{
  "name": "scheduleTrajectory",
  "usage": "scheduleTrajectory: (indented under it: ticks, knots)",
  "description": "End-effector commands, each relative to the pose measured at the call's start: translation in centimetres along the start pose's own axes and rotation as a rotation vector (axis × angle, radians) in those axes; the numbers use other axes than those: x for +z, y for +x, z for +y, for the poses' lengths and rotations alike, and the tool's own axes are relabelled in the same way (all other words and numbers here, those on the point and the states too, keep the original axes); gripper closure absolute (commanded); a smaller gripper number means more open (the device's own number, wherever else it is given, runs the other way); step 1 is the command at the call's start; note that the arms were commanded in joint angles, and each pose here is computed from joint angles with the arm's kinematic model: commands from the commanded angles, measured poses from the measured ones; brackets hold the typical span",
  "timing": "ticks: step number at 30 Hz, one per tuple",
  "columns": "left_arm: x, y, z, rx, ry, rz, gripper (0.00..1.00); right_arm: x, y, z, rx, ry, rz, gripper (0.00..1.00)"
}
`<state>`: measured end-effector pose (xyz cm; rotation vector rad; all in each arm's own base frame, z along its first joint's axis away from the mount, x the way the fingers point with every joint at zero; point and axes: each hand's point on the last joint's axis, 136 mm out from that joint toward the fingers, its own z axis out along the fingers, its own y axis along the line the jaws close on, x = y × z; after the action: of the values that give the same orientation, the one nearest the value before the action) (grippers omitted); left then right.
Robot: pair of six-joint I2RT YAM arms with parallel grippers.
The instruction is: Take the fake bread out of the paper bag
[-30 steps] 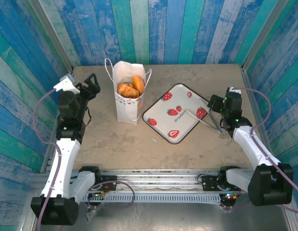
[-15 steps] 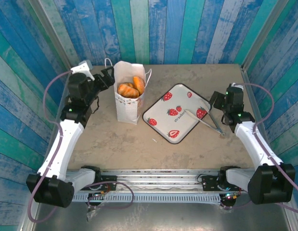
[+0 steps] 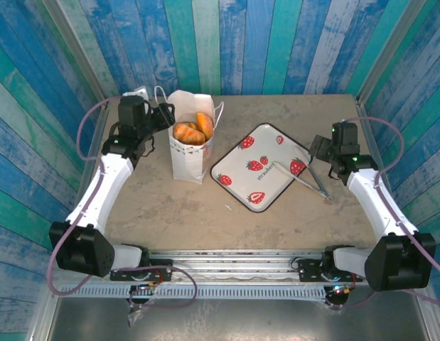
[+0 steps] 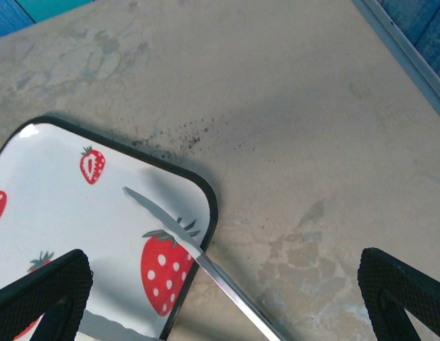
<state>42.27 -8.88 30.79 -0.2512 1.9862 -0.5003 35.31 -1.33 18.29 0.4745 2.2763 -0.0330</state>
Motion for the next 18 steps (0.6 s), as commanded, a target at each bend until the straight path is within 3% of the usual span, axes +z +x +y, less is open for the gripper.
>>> scheduleTrajectory:
  ticks: [1, 8, 18]
  knots:
    - [1.1, 0.2, 0.4, 0.037, -0.039, 0.039, 0.37, -0.4, -0.1, -0.3, -0.022, 0.033, 0.023, 0.00]
    - [2.2, 0.7, 1.2, 0.076, -0.090, 0.100, 0.42, -0.3, 0.0, -0.6, -0.065, 0.106, 0.064, 0.00]
    - [3.4, 0.5, 1.4, 0.123, -0.120, 0.148, 0.49, -0.1, -0.2, 0.6, -0.096, 0.100, 0.062, 0.00]
